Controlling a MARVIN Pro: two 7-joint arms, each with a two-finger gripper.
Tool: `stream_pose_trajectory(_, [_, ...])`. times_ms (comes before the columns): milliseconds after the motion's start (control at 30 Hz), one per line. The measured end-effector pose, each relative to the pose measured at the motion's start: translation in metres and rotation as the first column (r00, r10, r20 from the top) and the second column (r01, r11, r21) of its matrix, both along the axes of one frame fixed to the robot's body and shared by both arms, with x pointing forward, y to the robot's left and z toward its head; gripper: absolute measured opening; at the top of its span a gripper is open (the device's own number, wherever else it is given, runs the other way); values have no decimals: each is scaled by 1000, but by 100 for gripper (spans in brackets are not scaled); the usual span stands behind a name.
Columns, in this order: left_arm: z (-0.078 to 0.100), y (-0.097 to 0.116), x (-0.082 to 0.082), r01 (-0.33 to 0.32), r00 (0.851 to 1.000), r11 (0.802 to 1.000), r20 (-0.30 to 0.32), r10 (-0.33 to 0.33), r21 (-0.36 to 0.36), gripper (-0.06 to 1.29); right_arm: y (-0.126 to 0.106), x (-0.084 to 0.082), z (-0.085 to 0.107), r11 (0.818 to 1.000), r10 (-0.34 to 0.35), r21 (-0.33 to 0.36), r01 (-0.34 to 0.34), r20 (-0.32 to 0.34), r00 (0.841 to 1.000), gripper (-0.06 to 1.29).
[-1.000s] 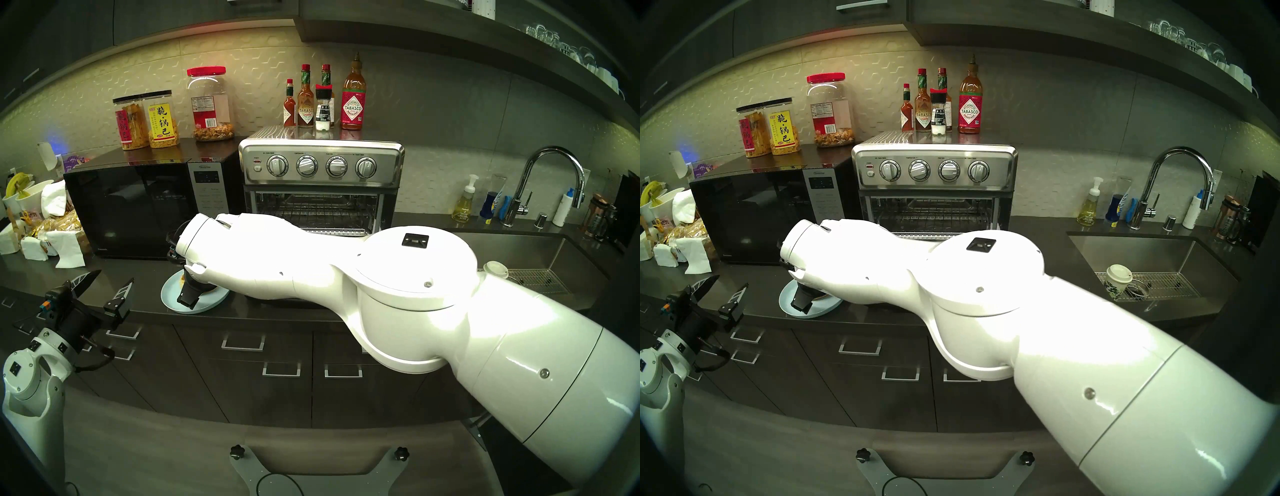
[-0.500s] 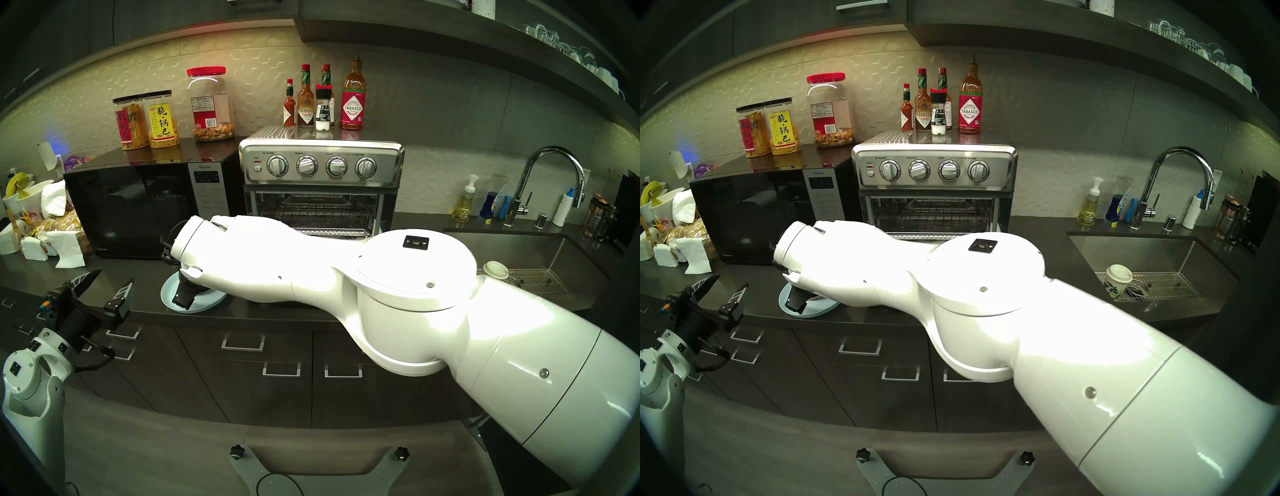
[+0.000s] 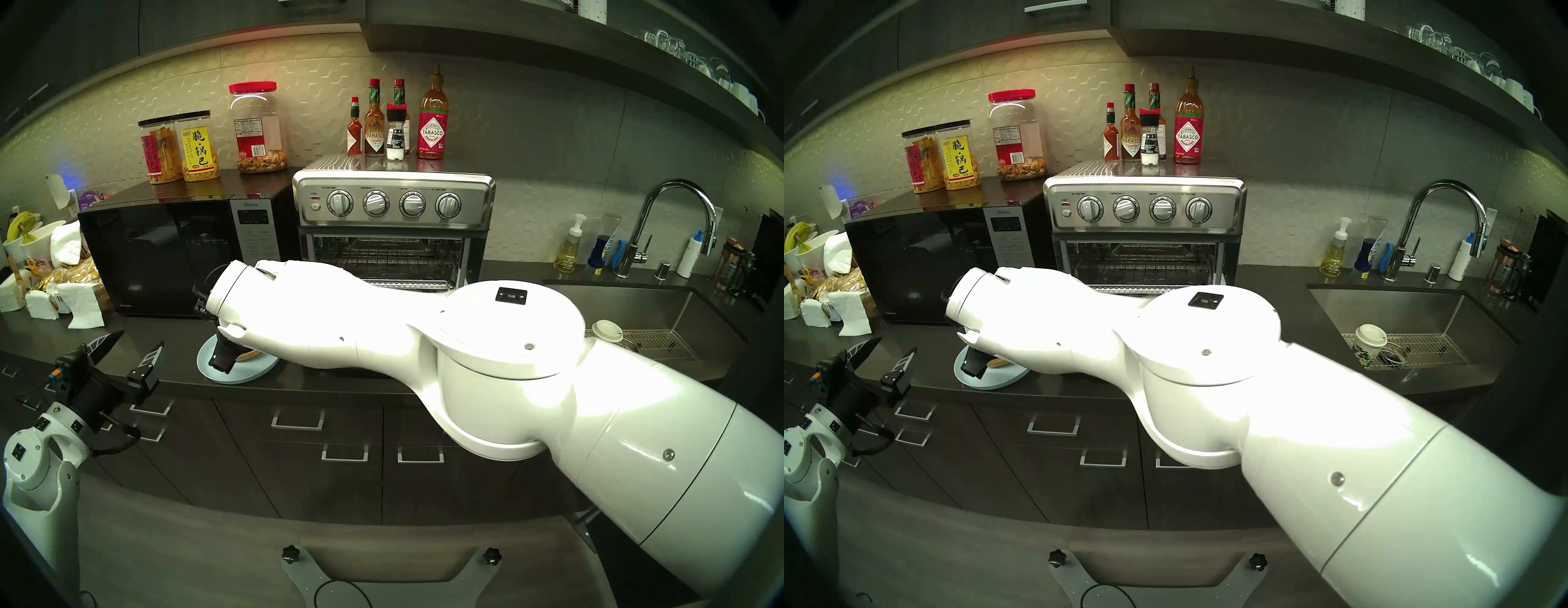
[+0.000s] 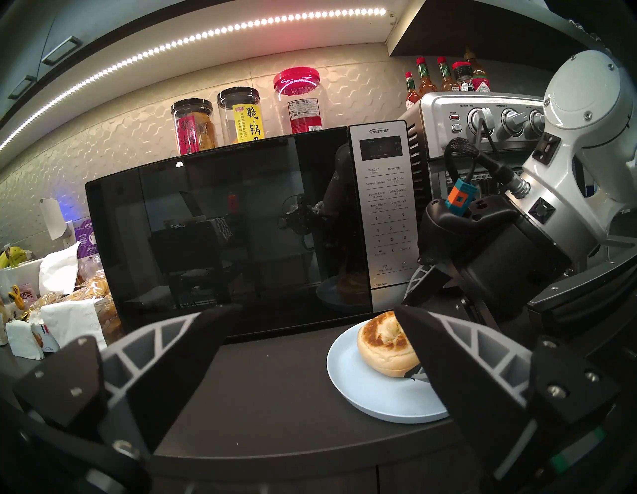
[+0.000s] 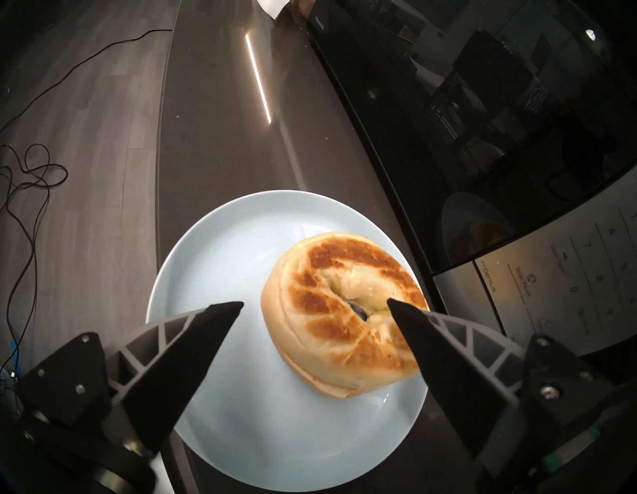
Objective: Open the oven and place the bagel inside on the rack
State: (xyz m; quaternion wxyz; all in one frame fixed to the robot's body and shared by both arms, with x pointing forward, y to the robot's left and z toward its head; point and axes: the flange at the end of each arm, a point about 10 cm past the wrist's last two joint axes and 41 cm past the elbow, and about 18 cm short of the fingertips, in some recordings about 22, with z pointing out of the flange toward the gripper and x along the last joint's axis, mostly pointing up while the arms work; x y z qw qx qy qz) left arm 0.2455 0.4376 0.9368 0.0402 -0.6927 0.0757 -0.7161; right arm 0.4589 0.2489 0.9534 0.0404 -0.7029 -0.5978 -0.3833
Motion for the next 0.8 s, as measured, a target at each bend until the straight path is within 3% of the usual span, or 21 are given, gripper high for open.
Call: stream_pose_trajectory(800, [0, 0, 0, 0, 1000, 1000, 0, 0, 0, 127, -3, -3, -27, 1000, -23, 13, 23, -26, 999, 123])
